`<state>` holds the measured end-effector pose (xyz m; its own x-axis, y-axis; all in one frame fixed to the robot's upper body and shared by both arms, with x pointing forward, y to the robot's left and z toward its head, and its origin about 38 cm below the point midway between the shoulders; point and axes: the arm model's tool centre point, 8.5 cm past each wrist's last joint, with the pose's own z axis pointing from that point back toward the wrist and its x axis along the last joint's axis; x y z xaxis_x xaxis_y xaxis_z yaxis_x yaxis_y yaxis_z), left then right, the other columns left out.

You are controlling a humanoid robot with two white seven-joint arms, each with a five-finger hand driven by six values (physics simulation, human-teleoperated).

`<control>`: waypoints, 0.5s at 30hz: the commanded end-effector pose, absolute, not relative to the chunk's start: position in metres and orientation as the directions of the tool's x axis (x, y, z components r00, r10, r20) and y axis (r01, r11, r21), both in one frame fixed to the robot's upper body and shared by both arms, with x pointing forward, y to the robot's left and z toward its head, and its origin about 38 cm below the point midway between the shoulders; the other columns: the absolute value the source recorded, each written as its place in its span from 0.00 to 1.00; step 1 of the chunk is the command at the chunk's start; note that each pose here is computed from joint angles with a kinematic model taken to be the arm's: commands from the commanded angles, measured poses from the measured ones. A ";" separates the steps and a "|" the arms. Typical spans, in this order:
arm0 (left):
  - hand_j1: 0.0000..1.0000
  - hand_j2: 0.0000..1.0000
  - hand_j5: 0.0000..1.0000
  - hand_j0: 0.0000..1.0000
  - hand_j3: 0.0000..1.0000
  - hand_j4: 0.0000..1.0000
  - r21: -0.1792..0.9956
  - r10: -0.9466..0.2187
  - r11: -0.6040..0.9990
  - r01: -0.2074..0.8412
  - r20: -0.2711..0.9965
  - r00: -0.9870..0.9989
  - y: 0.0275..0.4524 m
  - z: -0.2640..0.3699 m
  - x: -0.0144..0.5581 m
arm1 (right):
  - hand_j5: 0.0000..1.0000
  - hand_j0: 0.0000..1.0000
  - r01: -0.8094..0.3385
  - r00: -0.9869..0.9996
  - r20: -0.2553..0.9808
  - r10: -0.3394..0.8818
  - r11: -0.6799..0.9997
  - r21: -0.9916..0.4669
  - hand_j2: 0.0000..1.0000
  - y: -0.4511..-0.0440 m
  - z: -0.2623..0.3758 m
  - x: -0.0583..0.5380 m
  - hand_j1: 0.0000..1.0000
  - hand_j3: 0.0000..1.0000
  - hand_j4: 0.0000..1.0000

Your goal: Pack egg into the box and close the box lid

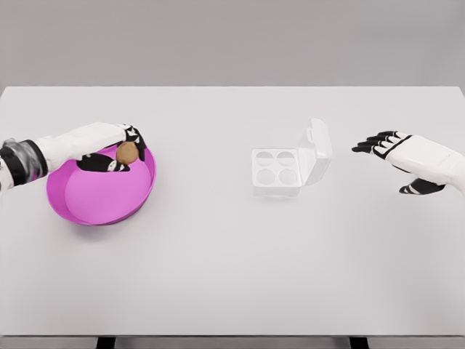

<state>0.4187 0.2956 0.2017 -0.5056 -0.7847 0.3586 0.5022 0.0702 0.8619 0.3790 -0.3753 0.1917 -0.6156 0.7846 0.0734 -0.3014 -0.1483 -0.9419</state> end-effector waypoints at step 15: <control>0.41 0.41 0.41 0.41 0.41 0.41 0.873 -0.705 0.108 0.475 0.404 -0.583 0.247 0.208 0.419 | 1.00 1.00 -0.301 -0.614 0.078 0.786 -0.141 -0.943 1.00 -0.376 0.193 0.379 1.00 1.00 1.00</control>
